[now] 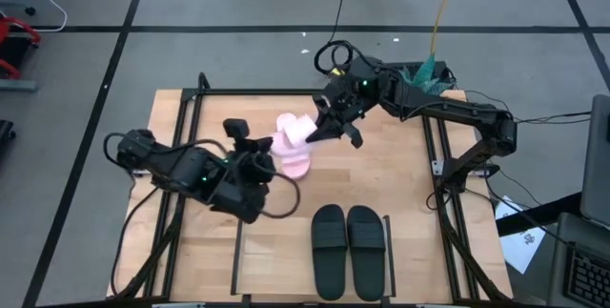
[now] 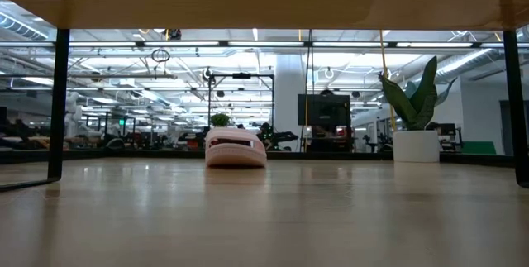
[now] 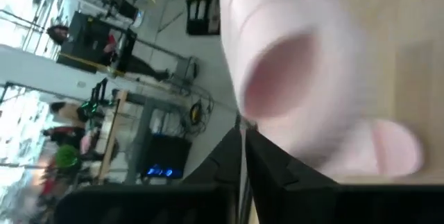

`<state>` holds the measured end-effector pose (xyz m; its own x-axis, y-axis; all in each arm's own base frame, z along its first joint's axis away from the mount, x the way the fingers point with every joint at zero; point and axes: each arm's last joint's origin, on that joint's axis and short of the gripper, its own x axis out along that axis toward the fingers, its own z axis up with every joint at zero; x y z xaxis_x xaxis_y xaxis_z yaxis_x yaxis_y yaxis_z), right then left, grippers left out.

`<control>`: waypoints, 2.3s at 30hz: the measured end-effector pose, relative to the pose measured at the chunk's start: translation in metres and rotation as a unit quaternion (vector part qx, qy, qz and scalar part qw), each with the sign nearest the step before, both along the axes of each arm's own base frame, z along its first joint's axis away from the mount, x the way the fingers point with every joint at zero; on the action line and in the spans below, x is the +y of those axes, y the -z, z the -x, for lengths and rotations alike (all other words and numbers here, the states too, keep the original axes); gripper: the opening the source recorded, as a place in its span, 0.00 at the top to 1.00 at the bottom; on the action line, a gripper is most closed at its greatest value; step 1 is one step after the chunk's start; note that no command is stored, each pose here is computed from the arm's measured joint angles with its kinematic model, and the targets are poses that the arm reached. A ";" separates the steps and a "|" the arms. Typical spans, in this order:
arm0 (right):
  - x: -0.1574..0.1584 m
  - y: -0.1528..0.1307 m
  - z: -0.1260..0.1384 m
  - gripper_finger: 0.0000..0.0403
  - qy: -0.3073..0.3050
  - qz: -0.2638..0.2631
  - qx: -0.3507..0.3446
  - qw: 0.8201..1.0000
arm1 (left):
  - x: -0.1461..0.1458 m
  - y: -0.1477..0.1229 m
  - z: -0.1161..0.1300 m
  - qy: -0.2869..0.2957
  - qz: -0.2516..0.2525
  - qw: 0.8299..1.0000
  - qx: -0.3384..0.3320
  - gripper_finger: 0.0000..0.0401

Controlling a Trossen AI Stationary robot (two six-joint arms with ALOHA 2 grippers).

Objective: Pick and place slides into the shelf
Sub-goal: Put the left pink slipper on the shelf

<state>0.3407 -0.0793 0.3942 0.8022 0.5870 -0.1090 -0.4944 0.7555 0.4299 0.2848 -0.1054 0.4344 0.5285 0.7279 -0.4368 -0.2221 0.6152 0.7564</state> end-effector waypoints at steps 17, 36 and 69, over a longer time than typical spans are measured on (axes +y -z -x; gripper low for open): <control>0.028 -0.006 0.004 1.00 -0.224 -0.015 -0.040 0.974 | 0.035 -0.067 0.096 -0.008 0.061 0.983 -0.171 0.89; 0.058 0.000 -0.069 1.00 -0.382 -0.056 -0.021 0.922 | 0.057 -0.066 0.091 -0.037 0.104 0.982 -0.155 0.89; 0.140 0.027 -0.150 1.00 -0.482 -0.007 -0.114 0.869 | 0.079 -0.084 0.130 -0.019 0.031 0.991 -0.128 0.89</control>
<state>0.4909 0.0609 0.3674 -0.0630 0.9980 0.0007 -0.9677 -0.0612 0.2444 0.1546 -0.0266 0.5180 0.6005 0.7257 -0.3358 -0.4258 0.6456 0.6339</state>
